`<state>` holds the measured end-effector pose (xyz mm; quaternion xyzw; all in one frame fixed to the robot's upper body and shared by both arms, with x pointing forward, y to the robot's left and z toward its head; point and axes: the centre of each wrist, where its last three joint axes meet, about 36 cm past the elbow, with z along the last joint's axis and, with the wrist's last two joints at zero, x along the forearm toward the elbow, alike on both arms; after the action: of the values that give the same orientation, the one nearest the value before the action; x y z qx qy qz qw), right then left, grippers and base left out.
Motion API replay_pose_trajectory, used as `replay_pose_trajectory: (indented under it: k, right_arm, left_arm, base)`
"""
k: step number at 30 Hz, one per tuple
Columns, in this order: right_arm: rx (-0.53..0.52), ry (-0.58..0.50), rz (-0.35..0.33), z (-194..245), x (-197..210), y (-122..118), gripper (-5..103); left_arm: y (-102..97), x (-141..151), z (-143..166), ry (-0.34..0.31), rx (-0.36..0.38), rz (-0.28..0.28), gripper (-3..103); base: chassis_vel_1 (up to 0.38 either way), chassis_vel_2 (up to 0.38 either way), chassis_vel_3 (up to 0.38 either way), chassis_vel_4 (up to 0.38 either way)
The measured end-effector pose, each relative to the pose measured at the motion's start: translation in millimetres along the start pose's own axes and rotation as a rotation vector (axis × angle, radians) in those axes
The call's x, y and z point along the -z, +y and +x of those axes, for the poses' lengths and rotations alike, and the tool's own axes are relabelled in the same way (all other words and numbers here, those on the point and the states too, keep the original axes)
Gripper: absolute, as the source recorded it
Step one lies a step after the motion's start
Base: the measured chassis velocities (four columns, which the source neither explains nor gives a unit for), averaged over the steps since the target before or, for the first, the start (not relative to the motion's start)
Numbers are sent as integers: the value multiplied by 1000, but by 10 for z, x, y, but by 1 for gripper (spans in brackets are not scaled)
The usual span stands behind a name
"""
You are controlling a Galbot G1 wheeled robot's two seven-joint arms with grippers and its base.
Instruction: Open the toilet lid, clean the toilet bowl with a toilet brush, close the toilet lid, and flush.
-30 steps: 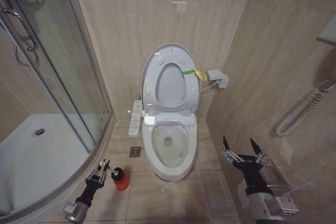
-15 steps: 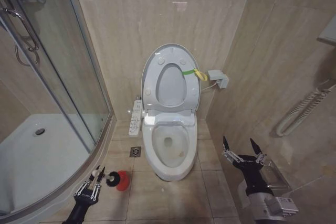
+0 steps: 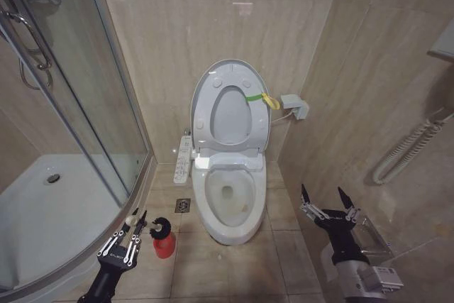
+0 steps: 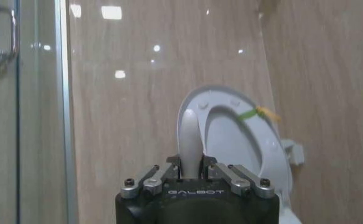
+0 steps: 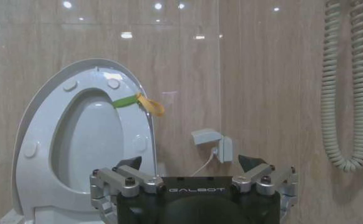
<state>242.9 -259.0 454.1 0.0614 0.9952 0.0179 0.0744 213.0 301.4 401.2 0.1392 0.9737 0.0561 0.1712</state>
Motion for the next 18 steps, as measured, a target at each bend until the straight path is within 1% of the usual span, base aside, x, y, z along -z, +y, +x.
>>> replay_pose_trajectory:
  k: [1,2,5,7,8,10,12,13,16,17,18]
  right_arm:
    - [0,0,0,0,0,0,100]
    - [0,0,0,0,0,0,100]
    - [0,0,0,0,0,0,100]
    - [0,0,0,0,0,0,100]
    - [0,0,0,0,0,0,100]
    - [0,0,0,0,0,0,100]
    - [0,0,0,0,0,0,100]
    - [0,0,0,0,0,0,100]
    - [0,0,0,0,0,0,100]
    - [0,0,0,0,0,0,100]
    - [0,0,0,0,0,0,100]
  left_arm:
    - [-11,63,-13,-10,-1,-1,20]
    - [-11,63,-13,-10,-1,-1,20]
    - [-22,318,-88,-47,-8,-2,20]
    - [12,416,-146,-57,-10,8,20]
    - [12,416,-146,-57,-10,8,20]
    - [82,441,-210,-62,-12,36,20]
    - [174,403,-258,-62,-11,55,20]
    - [174,403,-258,-62,-11,55,20]
    - [336,332,-334,-58,-19,83,20]
    - [403,313,-390,-57,-30,101,20]
    - [403,313,-390,-57,-30,101,20]
  base:
    - [0,0,0,0]
    - [0,0,0,0]
    - [0,0,0,0]
    - [0,0,0,0]
    - [0,0,0,0]
    - [0,0,0,0]
    - [0,0,0,0]
    - [0,0,0,0]
    - [0,0,0,0]
    - [0,0,0,0]
    - [0,0,0,0]
